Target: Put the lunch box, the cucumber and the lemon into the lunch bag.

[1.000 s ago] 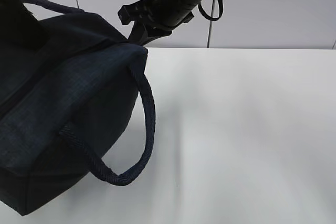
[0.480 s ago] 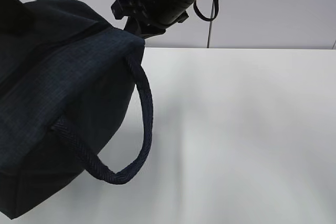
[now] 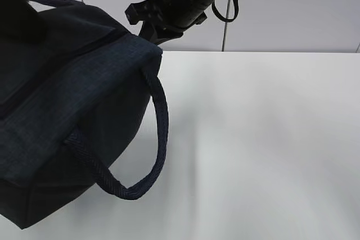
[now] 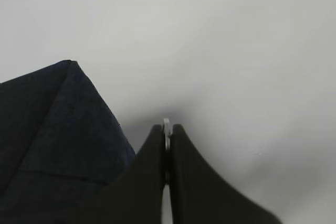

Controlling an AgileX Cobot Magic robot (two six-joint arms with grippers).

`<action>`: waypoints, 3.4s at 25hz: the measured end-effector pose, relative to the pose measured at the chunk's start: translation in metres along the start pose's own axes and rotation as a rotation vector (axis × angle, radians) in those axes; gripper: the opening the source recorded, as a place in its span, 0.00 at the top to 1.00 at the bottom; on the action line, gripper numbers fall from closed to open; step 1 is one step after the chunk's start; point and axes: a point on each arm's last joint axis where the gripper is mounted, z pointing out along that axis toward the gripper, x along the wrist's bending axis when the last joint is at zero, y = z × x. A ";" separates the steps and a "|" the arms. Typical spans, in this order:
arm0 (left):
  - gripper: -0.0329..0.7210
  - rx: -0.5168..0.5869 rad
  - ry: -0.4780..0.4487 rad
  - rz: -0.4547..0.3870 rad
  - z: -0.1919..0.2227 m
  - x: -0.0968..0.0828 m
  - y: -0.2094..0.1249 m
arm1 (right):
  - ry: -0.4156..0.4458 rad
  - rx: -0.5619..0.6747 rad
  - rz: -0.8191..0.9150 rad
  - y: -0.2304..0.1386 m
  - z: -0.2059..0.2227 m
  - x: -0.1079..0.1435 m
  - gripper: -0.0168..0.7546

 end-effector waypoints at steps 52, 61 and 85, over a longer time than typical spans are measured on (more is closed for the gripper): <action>0.96 -0.365 -0.165 -0.619 0.180 0.028 0.069 | -0.218 -0.322 -0.078 0.024 -0.174 0.018 0.41; 0.96 -0.442 -0.153 -0.768 0.197 0.036 0.073 | -0.241 -0.317 -0.079 0.023 -0.175 0.016 0.41; 0.69 -0.396 -0.098 -0.811 0.237 0.045 0.062 | -0.265 -0.312 -0.085 0.023 -0.175 0.014 0.41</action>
